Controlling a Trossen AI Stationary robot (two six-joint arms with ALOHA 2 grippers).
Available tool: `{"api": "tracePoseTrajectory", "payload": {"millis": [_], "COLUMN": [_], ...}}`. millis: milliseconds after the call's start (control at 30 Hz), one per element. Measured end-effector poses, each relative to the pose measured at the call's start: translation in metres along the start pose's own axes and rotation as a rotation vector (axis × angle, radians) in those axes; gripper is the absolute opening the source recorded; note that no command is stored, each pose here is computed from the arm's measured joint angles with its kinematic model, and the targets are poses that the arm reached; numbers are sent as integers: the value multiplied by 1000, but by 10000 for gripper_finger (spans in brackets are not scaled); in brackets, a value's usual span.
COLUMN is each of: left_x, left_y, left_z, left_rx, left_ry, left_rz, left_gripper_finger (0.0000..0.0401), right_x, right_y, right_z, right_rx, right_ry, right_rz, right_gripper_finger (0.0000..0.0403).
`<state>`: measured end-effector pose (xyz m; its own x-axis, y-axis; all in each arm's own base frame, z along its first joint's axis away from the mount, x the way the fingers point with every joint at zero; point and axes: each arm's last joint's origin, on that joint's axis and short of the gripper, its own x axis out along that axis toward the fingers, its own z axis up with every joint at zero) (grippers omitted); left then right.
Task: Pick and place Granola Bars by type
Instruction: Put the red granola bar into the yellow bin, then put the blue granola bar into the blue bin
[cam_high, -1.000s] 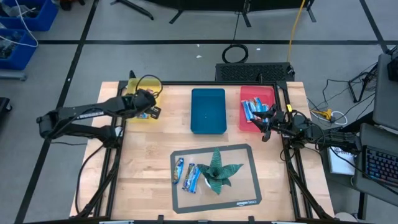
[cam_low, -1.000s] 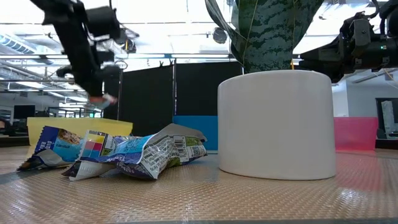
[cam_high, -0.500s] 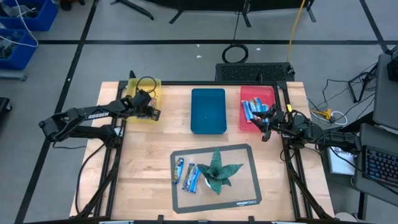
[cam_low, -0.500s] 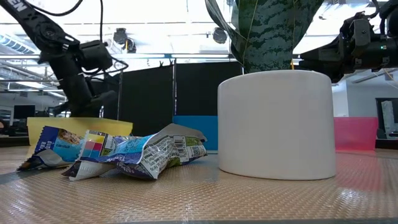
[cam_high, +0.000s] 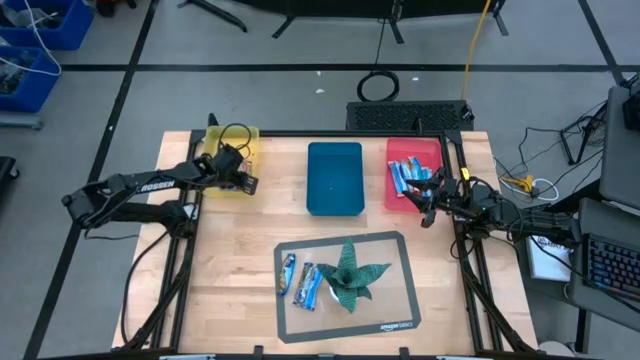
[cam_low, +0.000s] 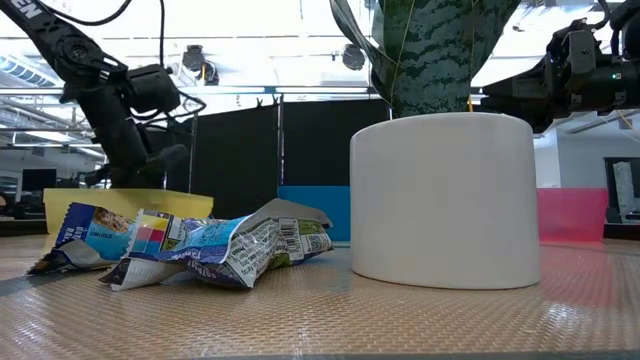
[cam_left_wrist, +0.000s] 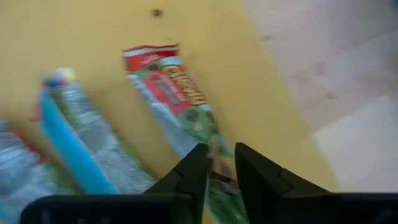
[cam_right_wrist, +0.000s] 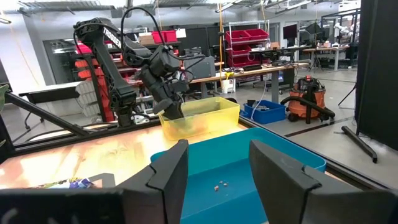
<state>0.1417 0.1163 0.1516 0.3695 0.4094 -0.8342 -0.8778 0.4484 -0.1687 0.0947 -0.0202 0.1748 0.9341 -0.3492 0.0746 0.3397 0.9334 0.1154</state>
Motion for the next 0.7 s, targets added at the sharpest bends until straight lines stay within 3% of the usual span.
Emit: {"api": "tracePoseTrajectory", "payload": {"millis": [100,200,400,500,600,700], "left_x": [-7,-22,-58,-71,-77,-80], "left_y": [-7,-16,-17,-22,-38,-59], "left_z": [4,13,18,14,3,-10], "left_rx": [24,70,123,181,273,309], "left_ry": [-38,-159,-348,-337,-239,-150], "left_rz": [-138,-286,-437,-587,-799,-911], "left_gripper_finger": [109,121,124,124,124,124], "right_x": [0,0,0,0,0,0], "right_y": [0,0,0,0,0,0], "right_z": [0,0,0,0,0,0], "right_rx": [0,0,0,0,0,0], "right_ry": [0,0,0,1,0,0], "right_rz": [0,0,0,0,0,0], "right_gripper_finger": [160,160,160,160,160,160]}}
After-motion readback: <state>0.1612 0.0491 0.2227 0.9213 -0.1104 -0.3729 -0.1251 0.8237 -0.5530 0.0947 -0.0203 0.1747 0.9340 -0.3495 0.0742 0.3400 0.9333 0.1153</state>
